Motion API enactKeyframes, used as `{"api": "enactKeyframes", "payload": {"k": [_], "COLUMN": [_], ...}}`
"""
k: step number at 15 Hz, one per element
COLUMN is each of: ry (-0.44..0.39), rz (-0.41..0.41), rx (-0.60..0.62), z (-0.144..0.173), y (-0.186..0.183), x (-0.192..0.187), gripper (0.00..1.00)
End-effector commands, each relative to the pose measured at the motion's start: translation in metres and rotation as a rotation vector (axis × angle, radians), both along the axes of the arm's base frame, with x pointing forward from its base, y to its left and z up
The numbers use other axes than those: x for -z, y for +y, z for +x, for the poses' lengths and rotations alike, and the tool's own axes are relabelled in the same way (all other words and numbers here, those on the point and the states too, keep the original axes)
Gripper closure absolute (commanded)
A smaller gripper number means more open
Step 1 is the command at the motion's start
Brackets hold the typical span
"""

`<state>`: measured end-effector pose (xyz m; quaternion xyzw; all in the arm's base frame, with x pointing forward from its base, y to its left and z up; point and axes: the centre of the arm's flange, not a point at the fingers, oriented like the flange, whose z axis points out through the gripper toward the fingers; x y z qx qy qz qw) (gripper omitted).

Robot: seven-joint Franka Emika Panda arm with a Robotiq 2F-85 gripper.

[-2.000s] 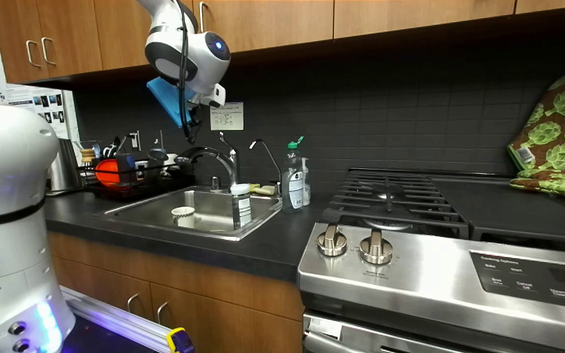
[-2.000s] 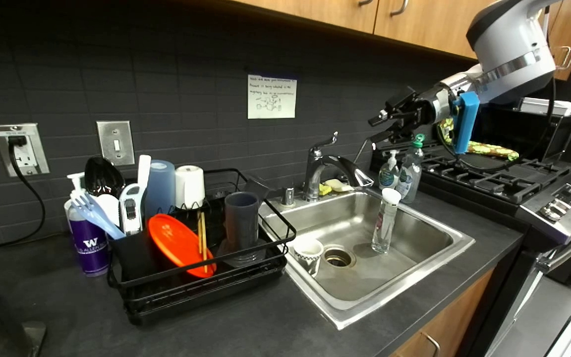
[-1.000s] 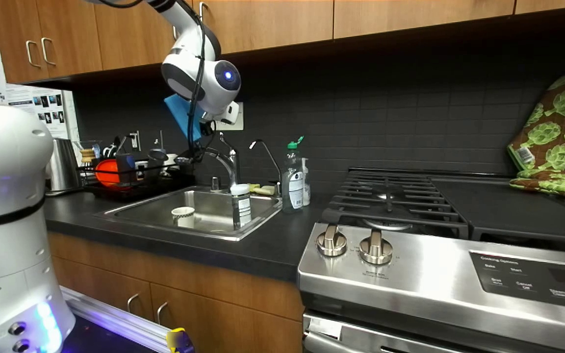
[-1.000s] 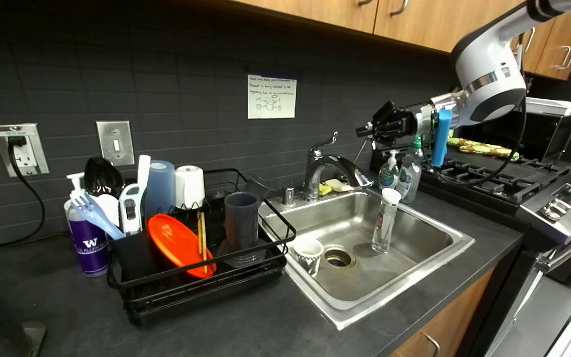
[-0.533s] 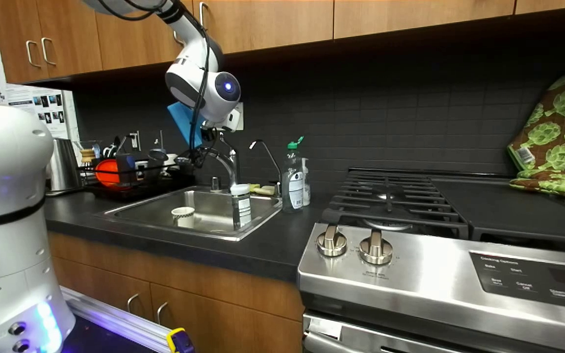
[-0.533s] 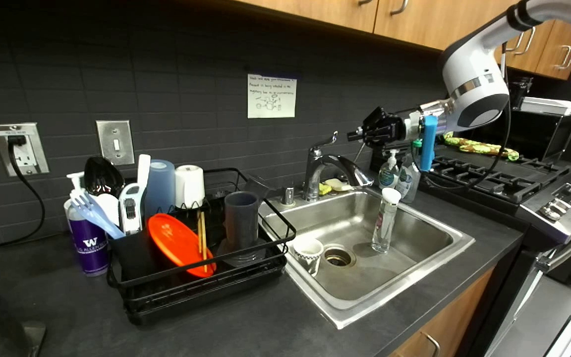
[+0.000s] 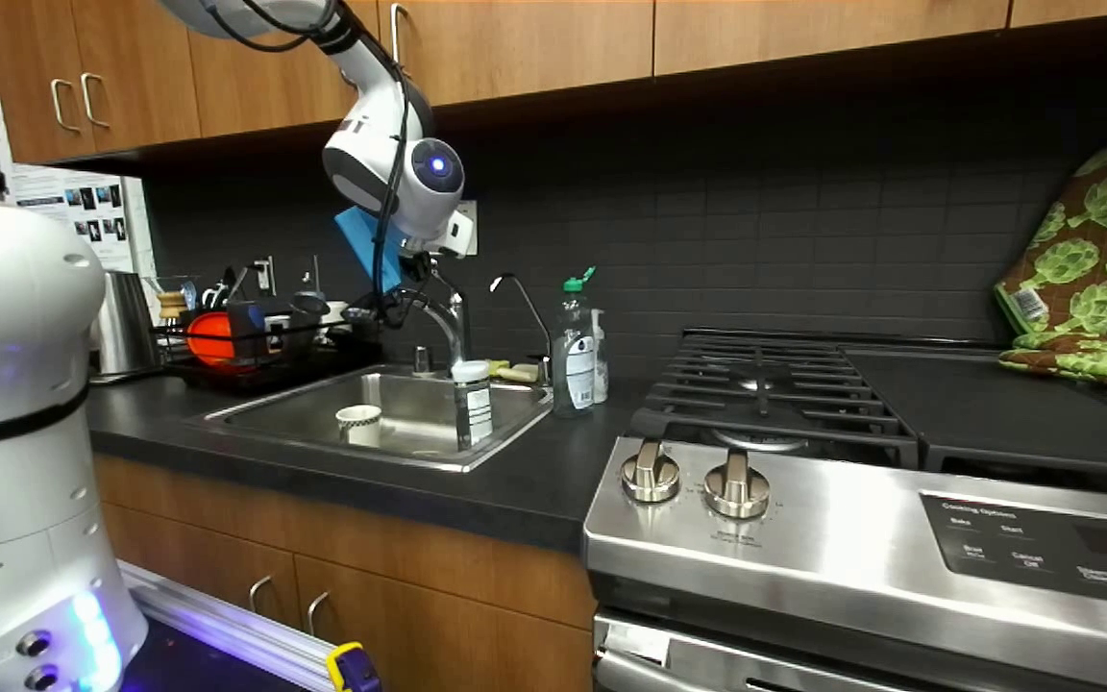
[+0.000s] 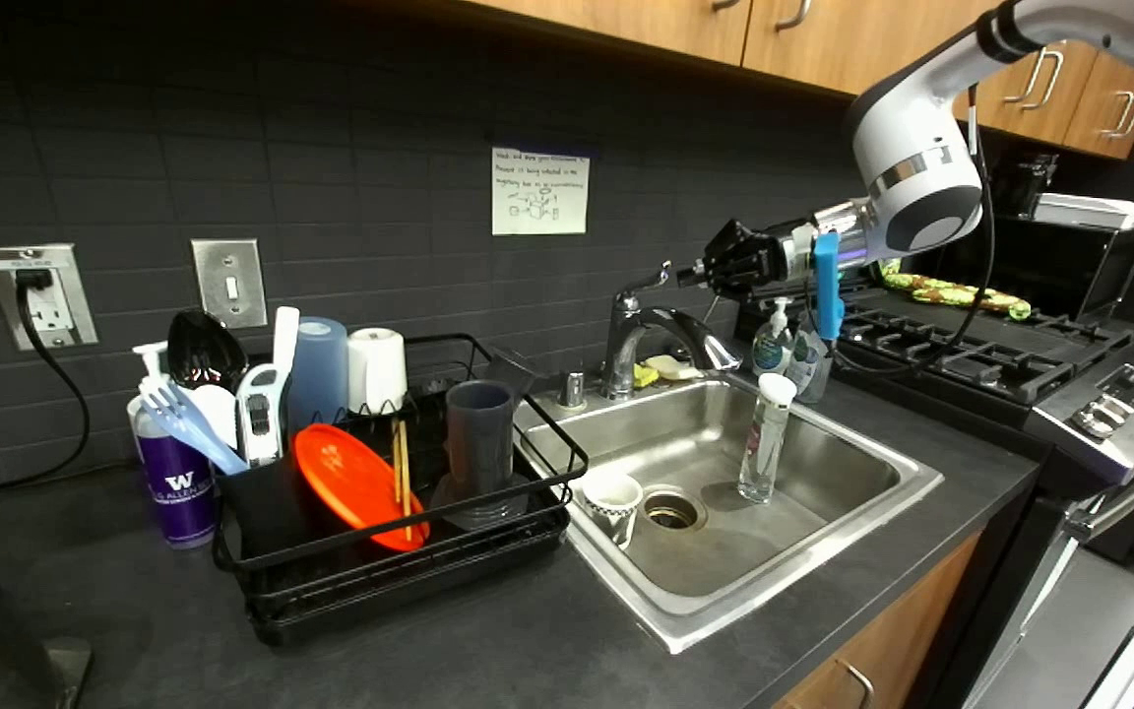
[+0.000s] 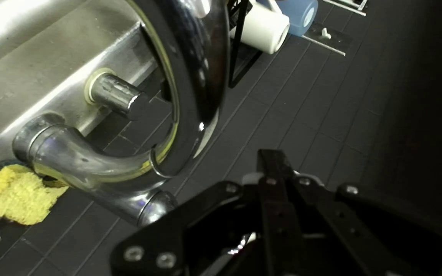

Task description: Open the tap faucet

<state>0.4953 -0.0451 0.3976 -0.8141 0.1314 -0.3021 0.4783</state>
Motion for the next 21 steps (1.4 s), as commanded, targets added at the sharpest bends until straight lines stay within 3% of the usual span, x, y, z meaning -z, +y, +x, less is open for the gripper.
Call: {"api": "enactKeyframes", "payload": {"k": [1, 21], "ry": [-0.008, 0.02], "rz": [-0.015, -0.082], "rx": [0.05, 0.163], "z": [0.015, 0.043], "y": [0.004, 0.002], "x": [0.001, 0.009], "gripper": [1.0, 1.0]}}
